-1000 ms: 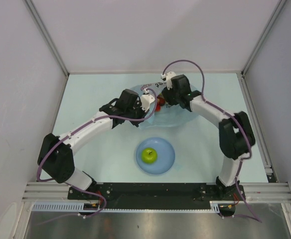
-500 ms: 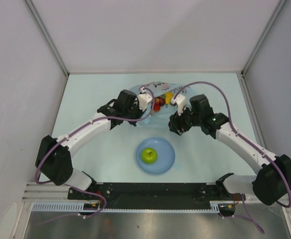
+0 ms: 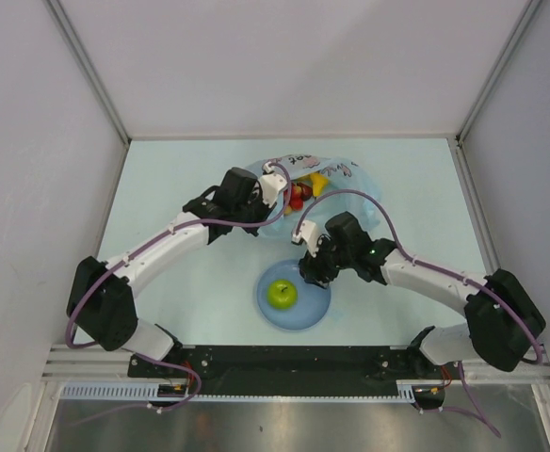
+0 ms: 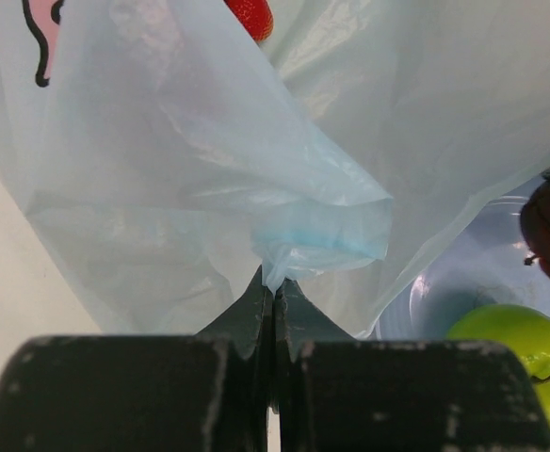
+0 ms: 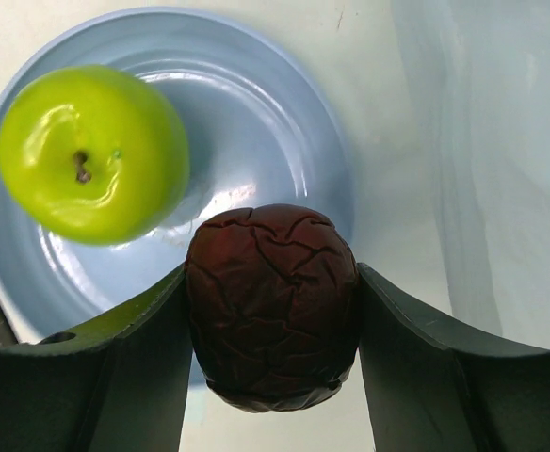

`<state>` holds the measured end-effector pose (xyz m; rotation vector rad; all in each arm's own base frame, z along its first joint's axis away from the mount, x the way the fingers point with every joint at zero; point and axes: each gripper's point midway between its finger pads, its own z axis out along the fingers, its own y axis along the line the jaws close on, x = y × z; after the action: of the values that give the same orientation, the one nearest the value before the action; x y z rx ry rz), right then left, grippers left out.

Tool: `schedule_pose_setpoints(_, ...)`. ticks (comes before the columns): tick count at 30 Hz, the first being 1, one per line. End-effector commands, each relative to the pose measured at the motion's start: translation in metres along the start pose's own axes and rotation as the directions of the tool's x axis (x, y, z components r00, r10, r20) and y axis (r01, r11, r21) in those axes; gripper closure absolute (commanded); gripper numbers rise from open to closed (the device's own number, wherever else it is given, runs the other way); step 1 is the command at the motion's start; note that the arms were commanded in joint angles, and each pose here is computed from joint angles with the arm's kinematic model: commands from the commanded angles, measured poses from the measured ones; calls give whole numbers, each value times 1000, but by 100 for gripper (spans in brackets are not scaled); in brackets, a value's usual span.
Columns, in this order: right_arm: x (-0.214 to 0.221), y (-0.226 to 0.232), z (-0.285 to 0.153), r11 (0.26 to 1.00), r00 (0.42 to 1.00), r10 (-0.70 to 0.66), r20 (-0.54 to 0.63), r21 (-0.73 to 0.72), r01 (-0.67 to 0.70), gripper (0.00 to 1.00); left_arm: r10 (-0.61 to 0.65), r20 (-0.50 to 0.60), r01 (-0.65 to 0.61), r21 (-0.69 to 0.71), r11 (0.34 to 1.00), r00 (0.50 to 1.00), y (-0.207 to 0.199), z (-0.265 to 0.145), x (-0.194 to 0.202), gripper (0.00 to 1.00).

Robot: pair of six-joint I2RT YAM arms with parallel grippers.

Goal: Take the fake fruits out of the plastic bag
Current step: Place the fake fruit on the plate.

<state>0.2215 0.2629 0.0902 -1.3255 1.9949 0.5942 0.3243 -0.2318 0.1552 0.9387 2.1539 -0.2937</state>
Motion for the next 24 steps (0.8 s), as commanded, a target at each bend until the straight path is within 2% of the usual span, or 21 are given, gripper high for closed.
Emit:
schedule_pose_setpoints(1, -27, -11, 15, 994, 991, -101, 89, 61, 96, 100, -11, 70, 11, -3, 1000, 998, 1, -13, -16, 100)
schedule_pose_setpoints(3, -25, -9, 24, 992, 990, -118, 79, 51, 114, 100, -8, 66, 8, 3, 1000, 998, 1, -13, -14, 100)
schedule_pose_setpoints(4, -26, -6, 27, 990, 988, -134, 82, 43, 131, 94, -7, 62, 7, 5, 1000, 998, 0, -12, -13, 100)
schedule_pose_setpoints(5, -25, -3, 29, 985, 983, -169, 77, 33, 167, 92, -4, 65, 3, 20, 1000, 998, -2, -12, -13, 100)
schedule_pose_setpoints(8, -15, 4, 40, 970, 969, -242, 47, -7, 243, 92, -10, 64, 7, 36, 999, 998, -5, -11, -12, 100)
schedule_pose_setpoints(12, -13, 5, 48, 969, 968, -246, 46, -13, 247, 92, -18, 63, 15, 49, 999, 998, -7, -8, -13, 100)
schedule_pose_setpoints(14, -15, 6, 48, 968, 967, -249, 52, -14, 250, 63, -18, 66, 15, 46, 999, 998, -6, -8, -13, 100)
schedule_pose_setpoints(15, -15, 7, 49, 966, 965, -256, 50, -13, 257, 40, -18, 66, 15, 45, 999, 998, -5, -8, -14, 100)
schedule_pose_setpoints(16, -15, 6, 48, 965, 964, -261, 50, -10, 262, 32, -20, 68, 17, 43, 999, 997, -5, -8, -14, 100)
schedule_pose_setpoints(18, -16, 3, 44, 961, 960, -278, 44, 5, 278, 17, -32, 65, 29, 41, 999, 997, -3, -8, -13, 100)
schedule_pose_setpoints(20, -23, 1, 35, 953, 952, -302, 47, 21, 302, 10, -41, 65, 38, 43, 998, 997, -2, -8, -12, 100)
schedule_pose_setpoints(21, -19, 1, 32, 945, 945, -326, 28, 12, 326, 3, -43, 64, 40, 46, 998, 997, -3, -7, -11, 100)
schedule_pose_setpoints(24, -29, 4, 14, 928, 927, -373, 36, 3, 373, 0, -48, 53, 45, 54, 998, 997, -4, -7, -7, 100)
